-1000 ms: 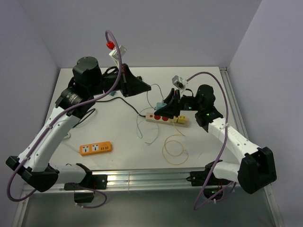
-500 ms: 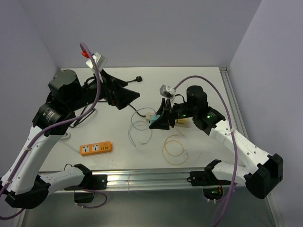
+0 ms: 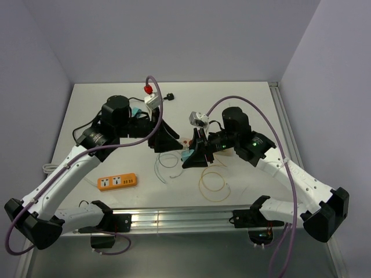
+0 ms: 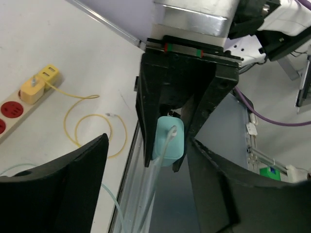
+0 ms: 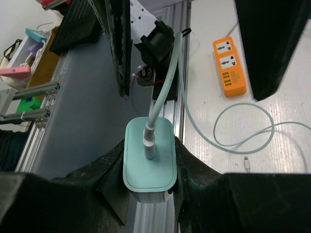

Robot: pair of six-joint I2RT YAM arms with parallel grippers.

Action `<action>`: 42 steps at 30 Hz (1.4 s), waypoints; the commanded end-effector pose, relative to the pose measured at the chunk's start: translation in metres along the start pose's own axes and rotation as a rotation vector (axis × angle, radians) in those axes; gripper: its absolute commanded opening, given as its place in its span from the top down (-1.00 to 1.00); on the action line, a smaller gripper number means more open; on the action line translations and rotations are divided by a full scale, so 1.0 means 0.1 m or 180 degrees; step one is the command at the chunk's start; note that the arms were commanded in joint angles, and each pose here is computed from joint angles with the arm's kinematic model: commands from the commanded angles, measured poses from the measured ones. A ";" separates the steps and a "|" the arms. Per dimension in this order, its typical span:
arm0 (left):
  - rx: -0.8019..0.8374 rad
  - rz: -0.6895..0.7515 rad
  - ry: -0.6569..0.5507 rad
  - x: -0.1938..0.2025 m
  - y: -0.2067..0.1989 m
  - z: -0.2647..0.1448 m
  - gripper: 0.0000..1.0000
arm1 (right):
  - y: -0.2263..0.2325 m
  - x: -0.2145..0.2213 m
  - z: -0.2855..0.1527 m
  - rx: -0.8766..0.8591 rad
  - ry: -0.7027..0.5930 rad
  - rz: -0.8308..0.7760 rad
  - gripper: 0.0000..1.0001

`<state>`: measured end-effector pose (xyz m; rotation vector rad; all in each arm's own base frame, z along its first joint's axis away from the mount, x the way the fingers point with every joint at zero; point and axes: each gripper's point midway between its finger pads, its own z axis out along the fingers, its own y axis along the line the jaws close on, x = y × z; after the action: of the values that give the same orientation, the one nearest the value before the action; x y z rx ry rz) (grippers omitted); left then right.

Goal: Insert the plug

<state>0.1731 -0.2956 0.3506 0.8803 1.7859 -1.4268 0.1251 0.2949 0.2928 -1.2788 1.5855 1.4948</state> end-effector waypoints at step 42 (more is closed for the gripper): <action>0.0459 0.0169 -0.0248 -0.24 -0.61 -0.01 0.99 | 0.00 -0.38 -0.24 0.0212 -0.0793 -0.0407 1.00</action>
<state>0.1454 -0.3112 0.3914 0.8783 1.6730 -1.5339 0.1426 0.2819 0.3146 -1.0697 1.4409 1.4574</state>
